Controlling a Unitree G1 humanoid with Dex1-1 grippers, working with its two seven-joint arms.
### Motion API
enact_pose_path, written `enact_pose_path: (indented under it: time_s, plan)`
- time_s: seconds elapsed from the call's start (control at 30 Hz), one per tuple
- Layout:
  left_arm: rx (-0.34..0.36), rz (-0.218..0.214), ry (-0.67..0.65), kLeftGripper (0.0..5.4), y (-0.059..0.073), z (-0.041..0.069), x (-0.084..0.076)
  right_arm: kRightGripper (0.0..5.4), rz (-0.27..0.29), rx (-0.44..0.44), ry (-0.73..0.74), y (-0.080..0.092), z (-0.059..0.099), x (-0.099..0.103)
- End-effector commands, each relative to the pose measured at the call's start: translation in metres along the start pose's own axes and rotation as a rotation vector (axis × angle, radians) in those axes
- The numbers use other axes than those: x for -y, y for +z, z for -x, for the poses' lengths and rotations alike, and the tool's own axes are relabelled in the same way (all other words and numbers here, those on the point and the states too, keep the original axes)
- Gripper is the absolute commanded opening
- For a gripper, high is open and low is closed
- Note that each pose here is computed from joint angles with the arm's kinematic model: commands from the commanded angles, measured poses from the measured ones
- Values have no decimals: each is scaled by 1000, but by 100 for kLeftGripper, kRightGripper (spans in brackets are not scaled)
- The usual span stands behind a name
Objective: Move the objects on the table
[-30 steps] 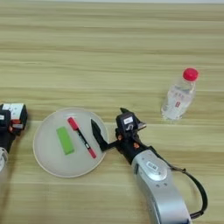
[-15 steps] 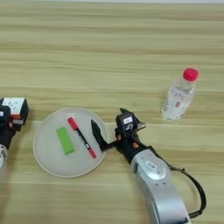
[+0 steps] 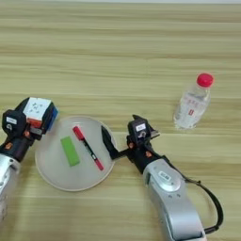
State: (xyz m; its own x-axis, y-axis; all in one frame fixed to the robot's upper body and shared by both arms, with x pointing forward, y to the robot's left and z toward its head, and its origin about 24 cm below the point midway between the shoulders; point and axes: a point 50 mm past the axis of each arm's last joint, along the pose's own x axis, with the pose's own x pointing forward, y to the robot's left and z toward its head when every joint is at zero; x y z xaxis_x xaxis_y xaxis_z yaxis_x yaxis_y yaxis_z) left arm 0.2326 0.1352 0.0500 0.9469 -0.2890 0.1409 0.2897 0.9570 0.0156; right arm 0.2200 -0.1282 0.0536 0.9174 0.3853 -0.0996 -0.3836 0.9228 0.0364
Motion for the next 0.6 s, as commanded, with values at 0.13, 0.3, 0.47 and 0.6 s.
enact_pose_path:
  time_s: [0.13, 0.3, 0.47, 0.6]
  plan:
    - [-49, 69, -180, 331, -6, 5, 22, 540, -7, 4, -36, 1, -2, 5]
    - [-81, 66, -228, 331, -11, 8, 28, 540, -10, 3, -42, 0, -2, 5]
    - [-157, 65, -272, 331, -24, 11, 34, 540, -10, 3, -43, 0, -3, 5]
    - [-193, 44, -281, 331, -31, 11, 35, 540, -11, 4, -42, 0, -3, 5]
